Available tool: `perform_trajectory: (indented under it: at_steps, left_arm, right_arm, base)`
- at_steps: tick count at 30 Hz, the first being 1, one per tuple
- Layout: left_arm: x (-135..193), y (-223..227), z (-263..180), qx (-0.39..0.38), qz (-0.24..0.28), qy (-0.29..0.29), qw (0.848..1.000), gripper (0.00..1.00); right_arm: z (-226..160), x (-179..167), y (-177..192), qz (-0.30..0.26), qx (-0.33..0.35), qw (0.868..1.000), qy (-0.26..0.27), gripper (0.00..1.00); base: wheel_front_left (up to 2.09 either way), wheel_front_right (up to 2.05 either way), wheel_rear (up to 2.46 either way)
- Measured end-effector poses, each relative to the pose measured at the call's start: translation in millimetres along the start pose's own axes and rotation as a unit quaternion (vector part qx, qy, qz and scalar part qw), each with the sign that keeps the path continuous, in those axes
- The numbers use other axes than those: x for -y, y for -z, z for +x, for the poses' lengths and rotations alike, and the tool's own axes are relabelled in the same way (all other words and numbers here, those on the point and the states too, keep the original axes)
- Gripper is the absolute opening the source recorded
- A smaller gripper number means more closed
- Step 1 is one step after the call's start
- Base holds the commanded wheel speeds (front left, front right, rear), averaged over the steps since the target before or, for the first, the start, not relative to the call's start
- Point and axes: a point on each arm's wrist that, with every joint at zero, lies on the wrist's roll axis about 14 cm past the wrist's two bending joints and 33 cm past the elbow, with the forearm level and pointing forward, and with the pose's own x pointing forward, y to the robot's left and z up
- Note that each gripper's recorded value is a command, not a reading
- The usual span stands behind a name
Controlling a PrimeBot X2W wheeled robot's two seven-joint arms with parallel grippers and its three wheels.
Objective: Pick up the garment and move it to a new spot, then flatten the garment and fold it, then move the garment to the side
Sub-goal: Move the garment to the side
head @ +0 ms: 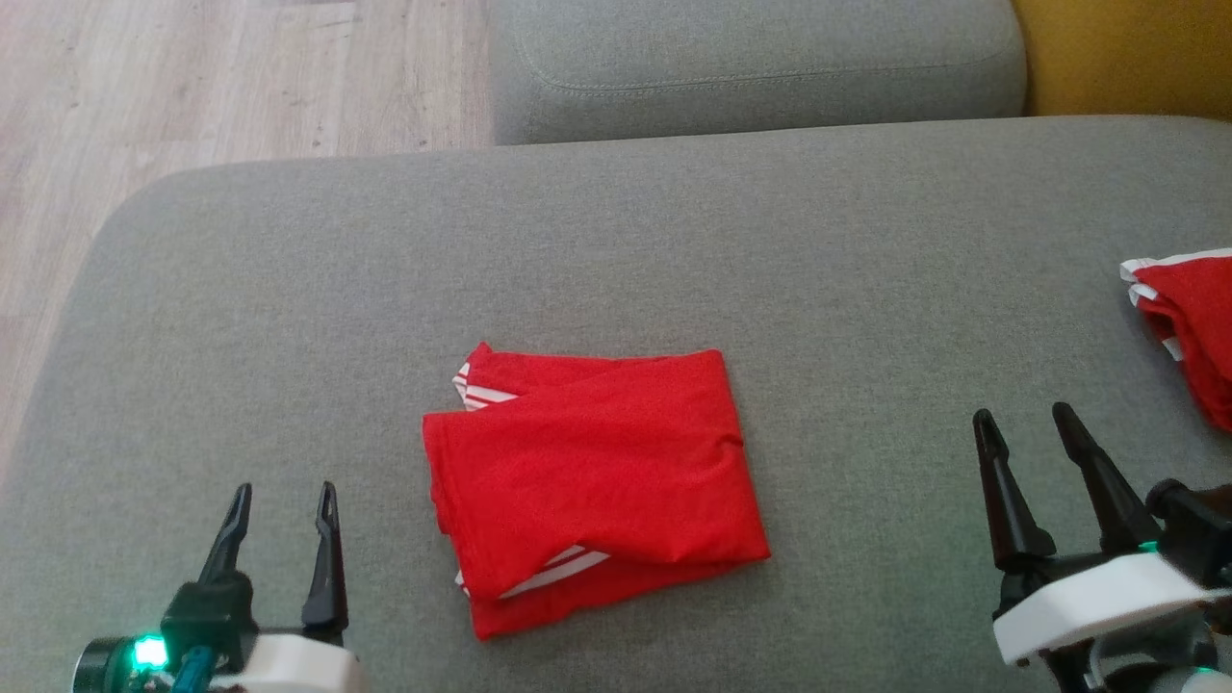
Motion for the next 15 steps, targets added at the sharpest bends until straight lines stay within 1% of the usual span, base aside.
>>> perform_trajectory:
  at_steps: [15]
  left_arm:
    - [-0.7, 2.3, 1.8, -0.008, -0.003, -0.003, 1.0, 1.0]
  right_arm:
    - [1.2, 0.9, 2.1, 0.002, -0.006, 1.0, 0.002, 1.0]
  base:
    - [0.0, 0.0, 0.0]
